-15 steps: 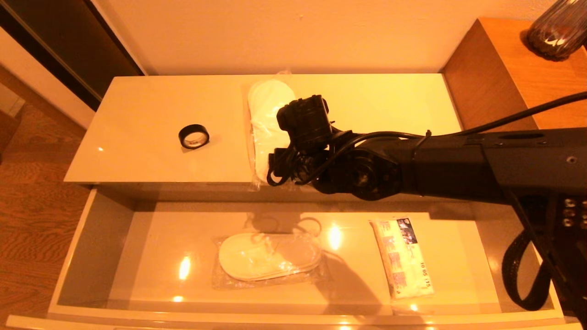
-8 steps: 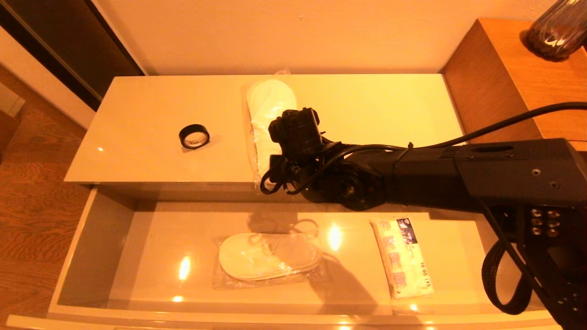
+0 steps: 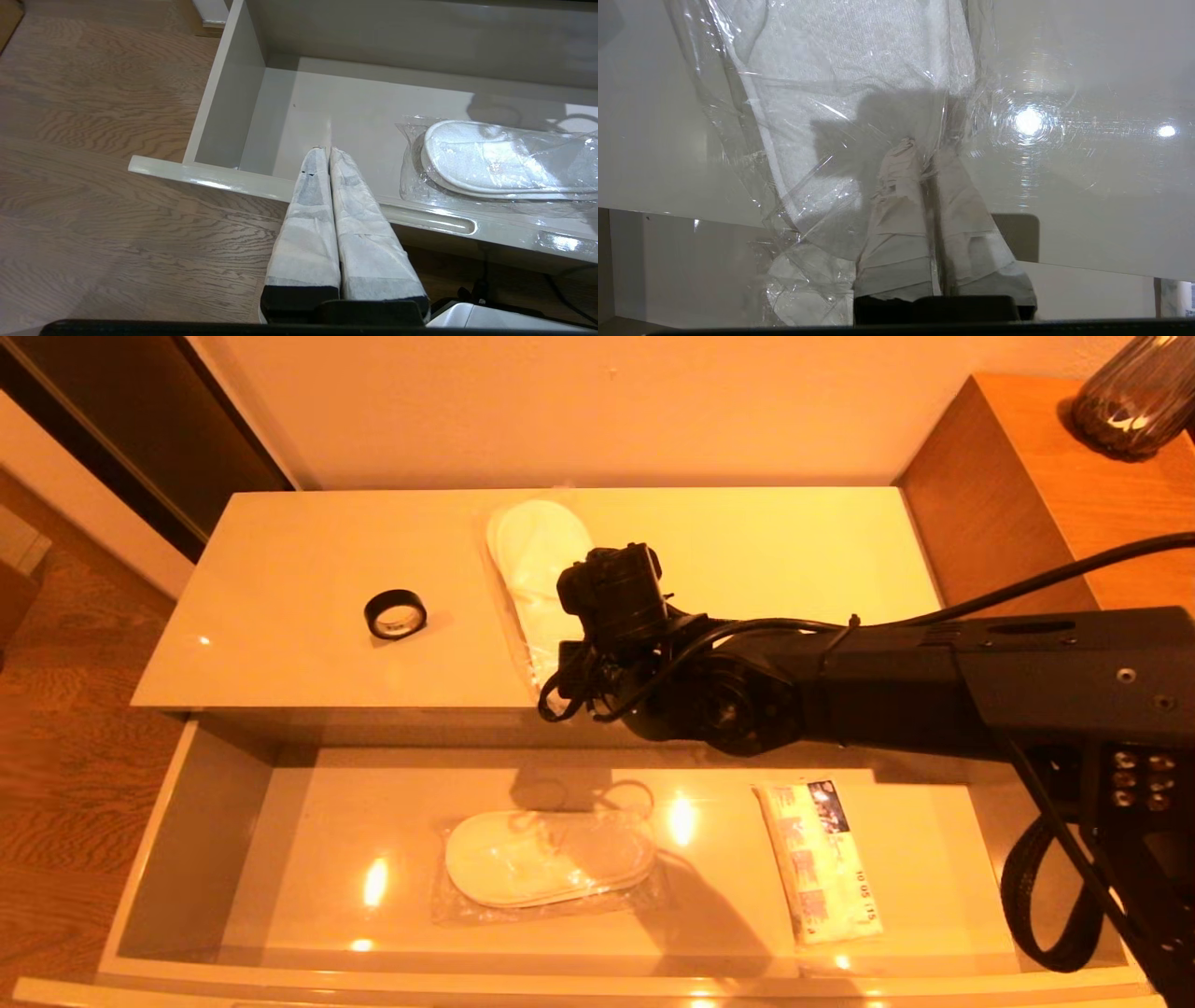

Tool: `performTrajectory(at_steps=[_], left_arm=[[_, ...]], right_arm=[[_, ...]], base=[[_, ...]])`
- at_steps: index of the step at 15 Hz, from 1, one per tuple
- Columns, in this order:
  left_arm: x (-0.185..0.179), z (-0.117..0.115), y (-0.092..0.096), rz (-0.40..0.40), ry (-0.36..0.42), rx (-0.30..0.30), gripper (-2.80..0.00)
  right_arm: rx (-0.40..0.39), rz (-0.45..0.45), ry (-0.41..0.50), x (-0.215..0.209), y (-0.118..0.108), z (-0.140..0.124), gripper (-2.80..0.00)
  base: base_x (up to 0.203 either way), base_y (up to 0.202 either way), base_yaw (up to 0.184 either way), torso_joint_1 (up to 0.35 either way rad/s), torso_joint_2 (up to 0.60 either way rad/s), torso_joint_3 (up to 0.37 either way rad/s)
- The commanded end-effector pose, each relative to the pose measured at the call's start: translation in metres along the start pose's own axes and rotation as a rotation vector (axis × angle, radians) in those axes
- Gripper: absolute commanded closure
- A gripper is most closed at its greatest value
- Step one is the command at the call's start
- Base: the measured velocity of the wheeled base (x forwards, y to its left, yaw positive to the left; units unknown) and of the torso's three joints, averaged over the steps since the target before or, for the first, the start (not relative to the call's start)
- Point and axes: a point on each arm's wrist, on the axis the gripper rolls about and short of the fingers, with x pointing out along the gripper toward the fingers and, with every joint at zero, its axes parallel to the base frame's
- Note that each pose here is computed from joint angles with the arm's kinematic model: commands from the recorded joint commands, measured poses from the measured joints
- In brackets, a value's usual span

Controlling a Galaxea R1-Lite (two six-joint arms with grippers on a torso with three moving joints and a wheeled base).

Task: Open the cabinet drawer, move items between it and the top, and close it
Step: Take out the disposable slippers from the drawer

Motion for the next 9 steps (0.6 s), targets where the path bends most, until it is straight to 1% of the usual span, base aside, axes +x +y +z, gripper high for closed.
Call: performTrajectory(at_steps=[1,3,5,6,9], left_arm=[[-0.003,-0.001,0.0,0.001,-0.038,0.0,0.0],[-0.003,-0.001,0.0,0.001,-0.037,0.0,0.0],[-0.003,-0.001,0.0,0.001,-0.039,0.0,0.0],[-0.003,-0.001,0.0,0.002,-0.039,0.0,0.0],[-0.003,-0.001,0.0,0.001,-0.038,0.0,0.0]], right_arm=[[0.01,-0.009,-0.009,-0.004,-0.004,0.006,0.0],[0.018,-0.058,-0.038,-0.01,-0.011,0.015,0.0],[0.025,-0.085,-0.048,-0.027,-0.023,0.026,0.0],[0.023,-0.094,-0.044,-0.037,-0.031,0.03,0.0],[0.003,-0.132,-0.009,-0.065,-0.061,0.029,0.0]], base=[[0.0,0.0,0.0,0.0,0.0,0.0],[0.0,0.0,0.0,0.0,0.0,0.0],[0.0,0.0,0.0,0.0,0.0,0.0],[0.0,0.0,0.0,0.0,0.0,0.0],[0.0,0.0,0.0,0.0,0.0,0.0]])
